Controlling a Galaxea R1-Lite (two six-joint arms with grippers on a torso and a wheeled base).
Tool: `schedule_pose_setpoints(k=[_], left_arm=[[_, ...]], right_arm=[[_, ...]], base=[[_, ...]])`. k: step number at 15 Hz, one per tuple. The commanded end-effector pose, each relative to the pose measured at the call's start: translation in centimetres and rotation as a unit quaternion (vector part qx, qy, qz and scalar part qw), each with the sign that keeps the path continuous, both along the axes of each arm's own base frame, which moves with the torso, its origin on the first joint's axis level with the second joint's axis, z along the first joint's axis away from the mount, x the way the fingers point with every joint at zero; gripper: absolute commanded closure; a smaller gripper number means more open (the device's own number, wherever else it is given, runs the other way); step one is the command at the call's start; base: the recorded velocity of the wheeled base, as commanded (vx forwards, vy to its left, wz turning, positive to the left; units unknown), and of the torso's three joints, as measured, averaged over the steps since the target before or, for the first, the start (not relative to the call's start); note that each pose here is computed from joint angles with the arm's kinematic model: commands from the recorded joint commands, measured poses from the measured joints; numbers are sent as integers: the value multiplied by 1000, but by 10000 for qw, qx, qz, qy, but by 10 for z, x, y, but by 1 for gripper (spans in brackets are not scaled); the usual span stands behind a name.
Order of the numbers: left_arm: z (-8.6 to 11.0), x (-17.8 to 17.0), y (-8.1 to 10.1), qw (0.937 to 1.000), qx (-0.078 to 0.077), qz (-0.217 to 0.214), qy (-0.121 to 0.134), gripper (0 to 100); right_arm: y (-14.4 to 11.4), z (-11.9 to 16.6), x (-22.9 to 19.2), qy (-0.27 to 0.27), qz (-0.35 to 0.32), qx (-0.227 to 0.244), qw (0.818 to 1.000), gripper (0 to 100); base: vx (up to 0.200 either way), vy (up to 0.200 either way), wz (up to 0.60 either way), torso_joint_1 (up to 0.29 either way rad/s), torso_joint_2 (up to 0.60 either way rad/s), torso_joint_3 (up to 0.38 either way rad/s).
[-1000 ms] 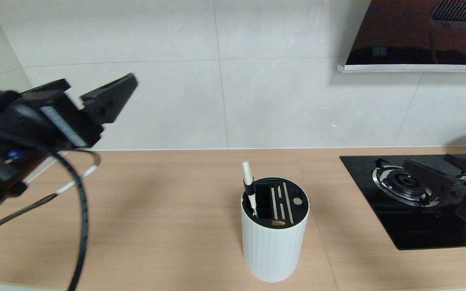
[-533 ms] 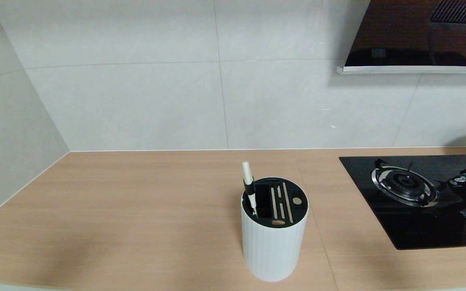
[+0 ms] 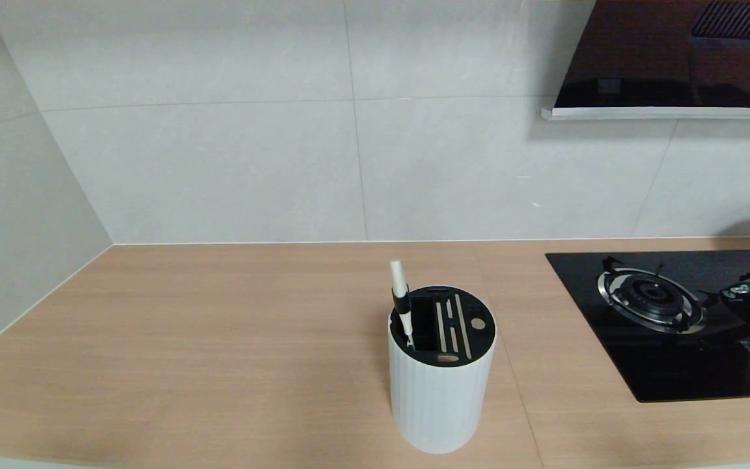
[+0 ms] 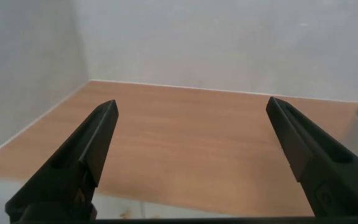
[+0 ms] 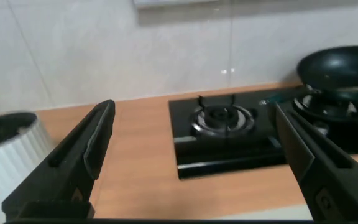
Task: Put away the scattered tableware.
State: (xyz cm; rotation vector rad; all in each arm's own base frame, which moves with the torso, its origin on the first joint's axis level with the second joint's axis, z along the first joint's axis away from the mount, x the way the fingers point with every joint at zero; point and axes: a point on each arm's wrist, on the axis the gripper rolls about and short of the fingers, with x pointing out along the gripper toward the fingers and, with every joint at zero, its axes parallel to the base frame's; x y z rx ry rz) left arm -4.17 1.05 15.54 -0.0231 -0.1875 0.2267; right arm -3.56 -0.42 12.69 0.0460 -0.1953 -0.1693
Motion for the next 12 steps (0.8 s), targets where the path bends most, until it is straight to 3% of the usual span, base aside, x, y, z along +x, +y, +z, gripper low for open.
schedule_pose_setpoints(k=[1, 3, 5, 7, 8, 10, 12], left_arm=[[-41, 5, -4, 9991, 167, 322, 214, 0], [-67, 17, -4, 9986, 210, 310, 362, 0], [-77, 18, -6, 9962, 242, -130, 827, 0], [-77, 19, -9, 9935, 135, -805, 798, 0], [-81, 19, -11, 9882, 242, -1148, 986, 0], [-80, 19, -11, 9878, 374, -1143, 984, 0], [-80, 19, -11, 9879, 360, -1152, 975, 0]], right_arm=[[0, -36, 10, 413, -160, -57, 9990, 0], [0, -44, 12, 637, -120, -117, 9978, 0], [1, -47, 13, 779, -30, -159, 9968, 0], [3, -52, 13, 1060, 583, -237, 9924, 0], [3, -52, 13, 1014, 627, -252, 9926, 0], [3, -51, 13, 1005, 621, -237, 9927, 0], [3, -51, 13, 1005, 621, -237, 9927, 0]], base=[[0, 0, 0, 0, 0, 0], [0, 0, 0, 0, 0, 0], [0, 0, 0, 0, 0, 0], [0, 0, 0, 0, 0, 0], [0, 0, 0, 0, 0, 0], [0, 0, 0, 0, 0, 0], [0, 0, 0, 0, 0, 0]])
